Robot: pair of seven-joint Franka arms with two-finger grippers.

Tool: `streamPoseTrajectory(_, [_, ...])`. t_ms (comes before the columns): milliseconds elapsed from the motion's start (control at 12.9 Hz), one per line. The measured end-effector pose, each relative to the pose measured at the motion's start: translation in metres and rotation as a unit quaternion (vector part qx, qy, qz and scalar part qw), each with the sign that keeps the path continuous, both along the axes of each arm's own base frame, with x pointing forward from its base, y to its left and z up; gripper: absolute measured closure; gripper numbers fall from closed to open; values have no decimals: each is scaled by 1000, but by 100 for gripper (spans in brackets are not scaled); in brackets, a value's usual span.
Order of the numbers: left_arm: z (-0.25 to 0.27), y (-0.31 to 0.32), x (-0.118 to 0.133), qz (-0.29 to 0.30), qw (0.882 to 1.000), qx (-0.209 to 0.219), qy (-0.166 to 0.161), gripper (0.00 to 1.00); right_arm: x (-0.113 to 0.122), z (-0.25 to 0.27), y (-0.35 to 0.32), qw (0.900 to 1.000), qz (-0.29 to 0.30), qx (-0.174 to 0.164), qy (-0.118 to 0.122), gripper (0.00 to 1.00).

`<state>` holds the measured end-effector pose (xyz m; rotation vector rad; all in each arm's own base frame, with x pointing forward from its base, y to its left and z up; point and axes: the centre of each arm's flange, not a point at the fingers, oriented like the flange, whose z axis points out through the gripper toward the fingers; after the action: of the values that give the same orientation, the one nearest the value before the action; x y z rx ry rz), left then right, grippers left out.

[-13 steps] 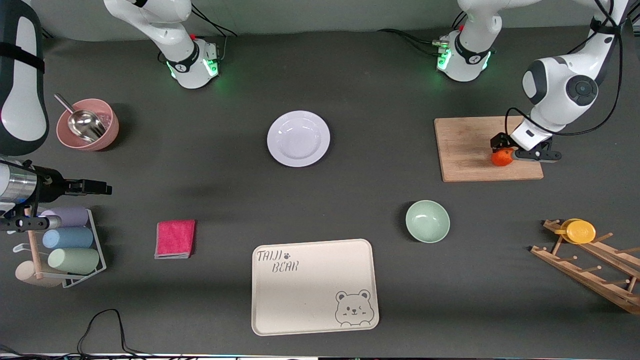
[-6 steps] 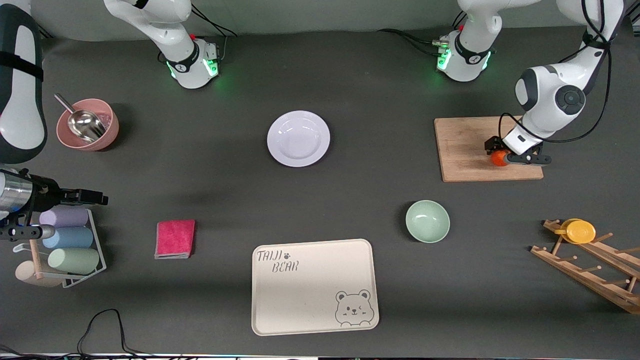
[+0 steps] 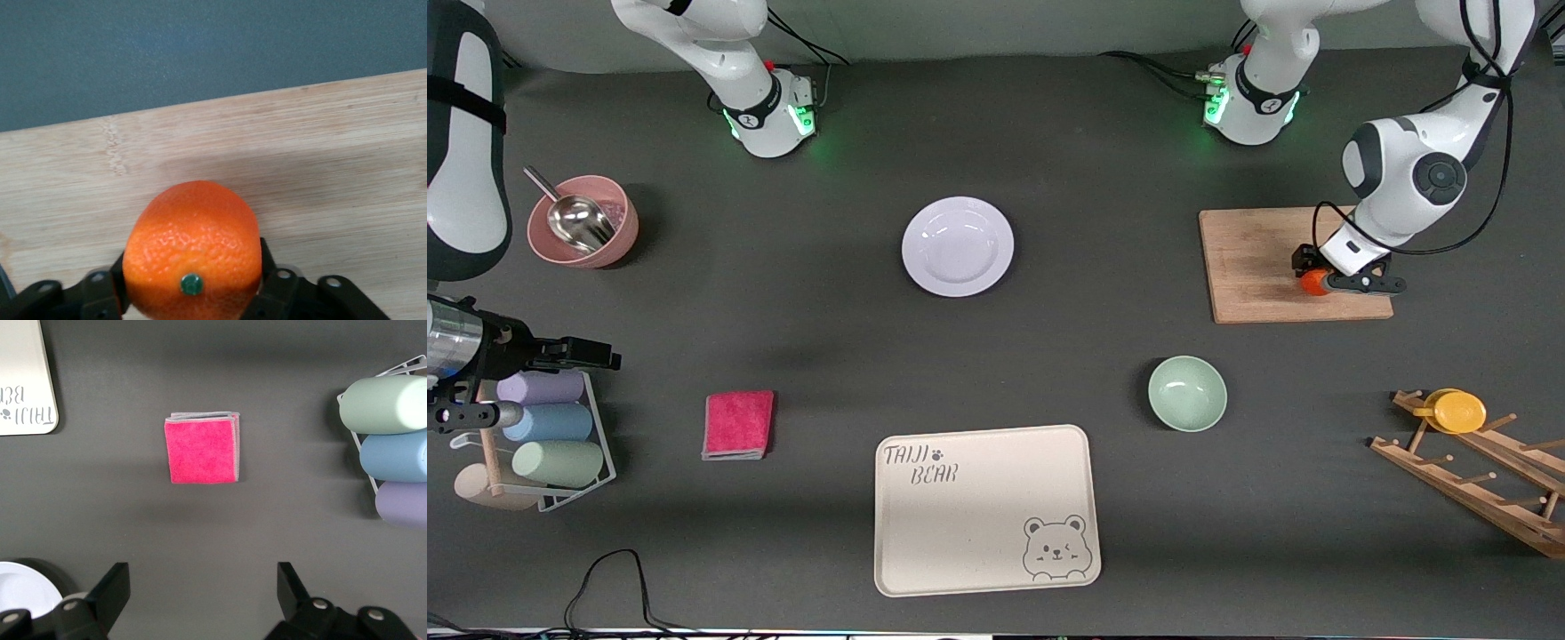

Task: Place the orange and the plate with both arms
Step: 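Close the left gripper on the orange and lift it, then carry the orange with the left gripper over the white plate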

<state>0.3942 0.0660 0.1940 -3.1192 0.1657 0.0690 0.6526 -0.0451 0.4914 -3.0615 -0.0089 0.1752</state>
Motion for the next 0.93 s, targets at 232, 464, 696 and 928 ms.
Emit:
streamPoseTrajectory(232, [0,0,0,0,1000,0,0,32,2,-3,28,1000,28,1,1,0])
streamPoseTrajectory(464, [4,1,6,-1,1000,1,-3,32,6,-17,33,997,72,27,7,0])
streamPoseTrajectory(696, [45,6,35,1,1000,1,26,32,7,-17,33,997,69,39,4,0])
streamPoseTrajectory(928, [143,13,71,6,999,4,41,32,8,-12,35,996,67,50,-1,0])
